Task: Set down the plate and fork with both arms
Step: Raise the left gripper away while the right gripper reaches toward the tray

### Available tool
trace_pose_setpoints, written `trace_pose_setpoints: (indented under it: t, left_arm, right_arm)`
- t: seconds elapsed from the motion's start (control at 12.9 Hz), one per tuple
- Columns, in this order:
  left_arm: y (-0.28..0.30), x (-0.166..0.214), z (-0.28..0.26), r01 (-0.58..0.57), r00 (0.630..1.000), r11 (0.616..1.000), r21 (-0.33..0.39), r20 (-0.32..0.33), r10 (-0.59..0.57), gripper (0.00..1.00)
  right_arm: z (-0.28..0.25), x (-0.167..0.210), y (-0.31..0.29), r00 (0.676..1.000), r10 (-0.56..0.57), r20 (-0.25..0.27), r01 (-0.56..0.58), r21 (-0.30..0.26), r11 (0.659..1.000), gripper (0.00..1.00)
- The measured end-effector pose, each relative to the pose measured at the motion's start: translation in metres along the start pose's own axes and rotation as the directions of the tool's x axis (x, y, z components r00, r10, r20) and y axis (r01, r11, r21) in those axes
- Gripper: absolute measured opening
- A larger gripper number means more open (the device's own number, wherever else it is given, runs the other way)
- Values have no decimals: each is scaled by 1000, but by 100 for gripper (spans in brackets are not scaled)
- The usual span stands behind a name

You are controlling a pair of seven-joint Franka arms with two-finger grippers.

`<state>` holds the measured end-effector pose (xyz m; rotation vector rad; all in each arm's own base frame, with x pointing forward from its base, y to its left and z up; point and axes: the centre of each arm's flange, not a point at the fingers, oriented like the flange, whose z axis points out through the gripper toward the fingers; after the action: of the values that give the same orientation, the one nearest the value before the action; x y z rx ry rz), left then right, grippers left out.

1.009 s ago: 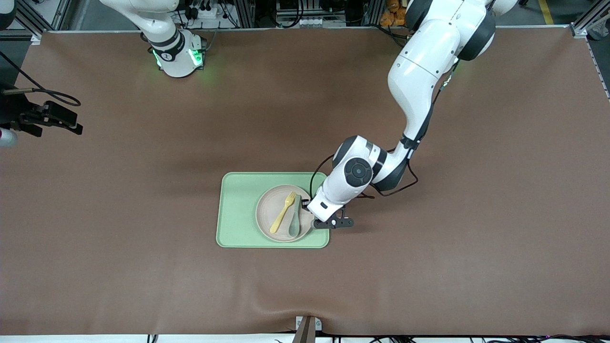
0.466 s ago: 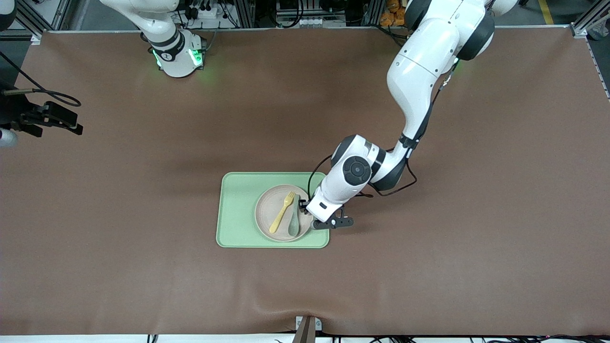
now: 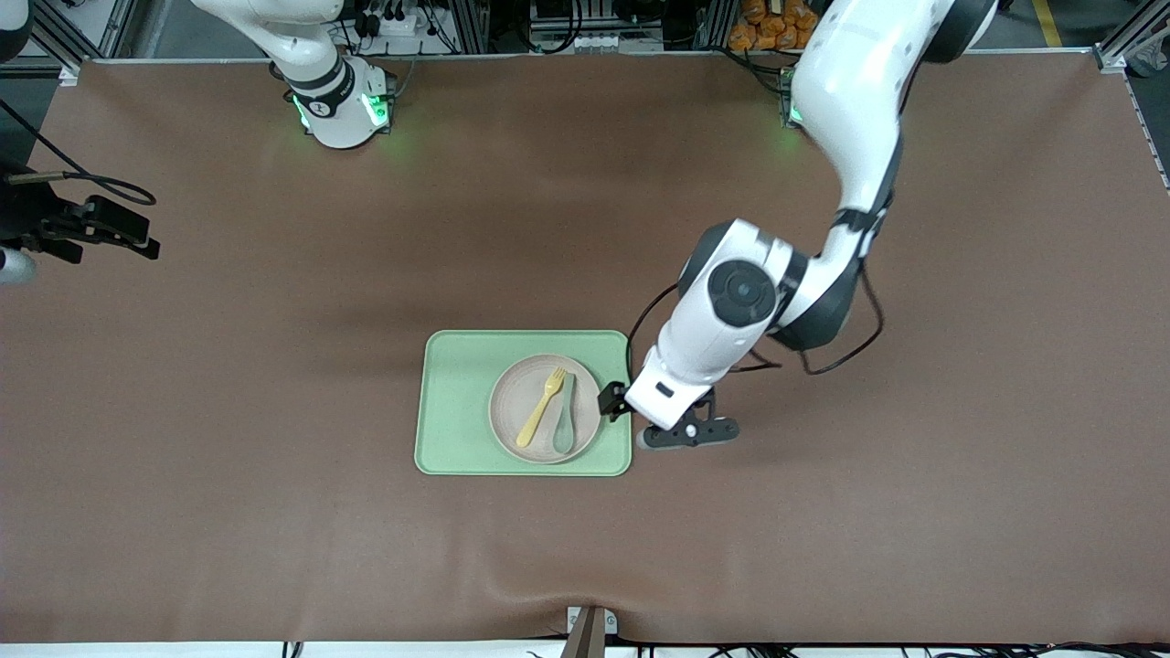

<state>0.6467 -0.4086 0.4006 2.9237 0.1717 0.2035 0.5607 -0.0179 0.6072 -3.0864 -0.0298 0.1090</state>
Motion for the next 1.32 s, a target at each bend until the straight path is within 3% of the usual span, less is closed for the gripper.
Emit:
trace_pose_setpoints:
  t: [0.39, 0.7, 1.01, 1.32]
  left_arm:
    - [-55, 8, -147, 36, 999, 992, 125, 10, -37, 100]
    - [-167, 40, -236, 143, 989, 975, 169, 7, -146, 100]
    - [-247, 43, -293, 125, 990, 973, 192, 33, -134, 100]
    - [-295, 41, -314, 75, 992, 975, 207, 82, -93, 100]
  right_arm:
    - [28, 15, 0, 999, -12, 49, 11, 12, 1000, 100]
    - [24, 18, -45, 996, -86, 29, 85, 38, 996, 100]
    - [27, 36, -96, 999, -46, 8, 45, 79, 996, 100]
    - [52, 66, -163, 1000, -7, 27, 5, 86, 996, 100]
